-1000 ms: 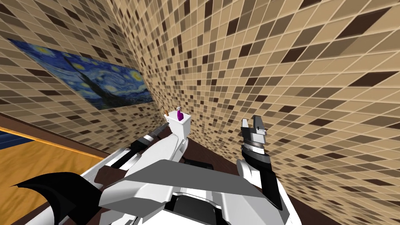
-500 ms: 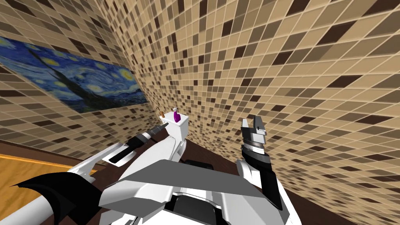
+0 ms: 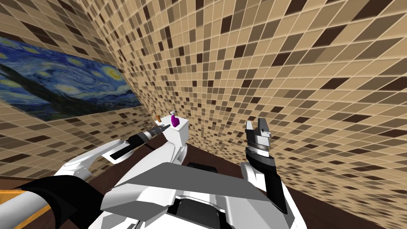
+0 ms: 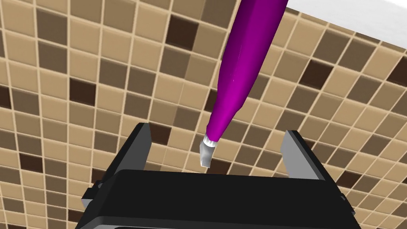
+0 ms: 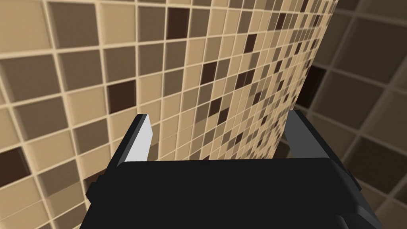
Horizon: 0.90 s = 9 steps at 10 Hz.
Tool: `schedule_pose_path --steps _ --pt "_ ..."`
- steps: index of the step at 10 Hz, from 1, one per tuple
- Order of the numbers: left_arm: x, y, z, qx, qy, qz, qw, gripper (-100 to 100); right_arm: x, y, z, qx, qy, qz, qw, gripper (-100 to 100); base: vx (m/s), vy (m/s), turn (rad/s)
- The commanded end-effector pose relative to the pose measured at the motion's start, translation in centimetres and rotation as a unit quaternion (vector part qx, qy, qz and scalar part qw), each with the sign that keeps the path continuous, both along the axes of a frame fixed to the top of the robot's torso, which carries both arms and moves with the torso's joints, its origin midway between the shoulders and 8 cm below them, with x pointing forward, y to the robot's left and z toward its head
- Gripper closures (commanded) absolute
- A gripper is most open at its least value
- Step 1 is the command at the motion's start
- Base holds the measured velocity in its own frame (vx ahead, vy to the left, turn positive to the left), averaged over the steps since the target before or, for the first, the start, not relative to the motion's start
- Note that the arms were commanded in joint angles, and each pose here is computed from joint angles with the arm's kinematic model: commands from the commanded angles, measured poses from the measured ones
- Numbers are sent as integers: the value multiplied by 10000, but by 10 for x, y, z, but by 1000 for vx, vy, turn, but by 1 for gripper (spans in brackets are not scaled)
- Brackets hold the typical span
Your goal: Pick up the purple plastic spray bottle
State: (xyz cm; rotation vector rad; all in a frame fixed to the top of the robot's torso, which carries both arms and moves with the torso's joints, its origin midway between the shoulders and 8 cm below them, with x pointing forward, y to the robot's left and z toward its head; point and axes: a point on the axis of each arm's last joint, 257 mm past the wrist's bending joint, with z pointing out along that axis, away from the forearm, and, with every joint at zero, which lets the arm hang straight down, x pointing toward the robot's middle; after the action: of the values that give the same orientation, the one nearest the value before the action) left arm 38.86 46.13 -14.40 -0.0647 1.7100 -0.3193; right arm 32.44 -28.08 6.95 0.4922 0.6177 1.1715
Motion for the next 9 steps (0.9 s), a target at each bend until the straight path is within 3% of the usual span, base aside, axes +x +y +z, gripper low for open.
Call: schedule_pose_path --steps 1,6,8,9 --pt "4 9 3 317 88 -19 9995 -100 0 0 0 0 0 0 10000 0 74 -8 -124" --pt "16 34 13 1103 265 -29 9935 -100 0 0 0 0 0 0 10000 0 59 0 -96" --pt "15 34 12 1111 268 -31 9934 -100 0 0 0 0 0 0 10000 0 33 3 -43" --pt "16 35 12 1123 269 -27 9933 0 0 0 0 0 0 0 10000 0 0 0 0"
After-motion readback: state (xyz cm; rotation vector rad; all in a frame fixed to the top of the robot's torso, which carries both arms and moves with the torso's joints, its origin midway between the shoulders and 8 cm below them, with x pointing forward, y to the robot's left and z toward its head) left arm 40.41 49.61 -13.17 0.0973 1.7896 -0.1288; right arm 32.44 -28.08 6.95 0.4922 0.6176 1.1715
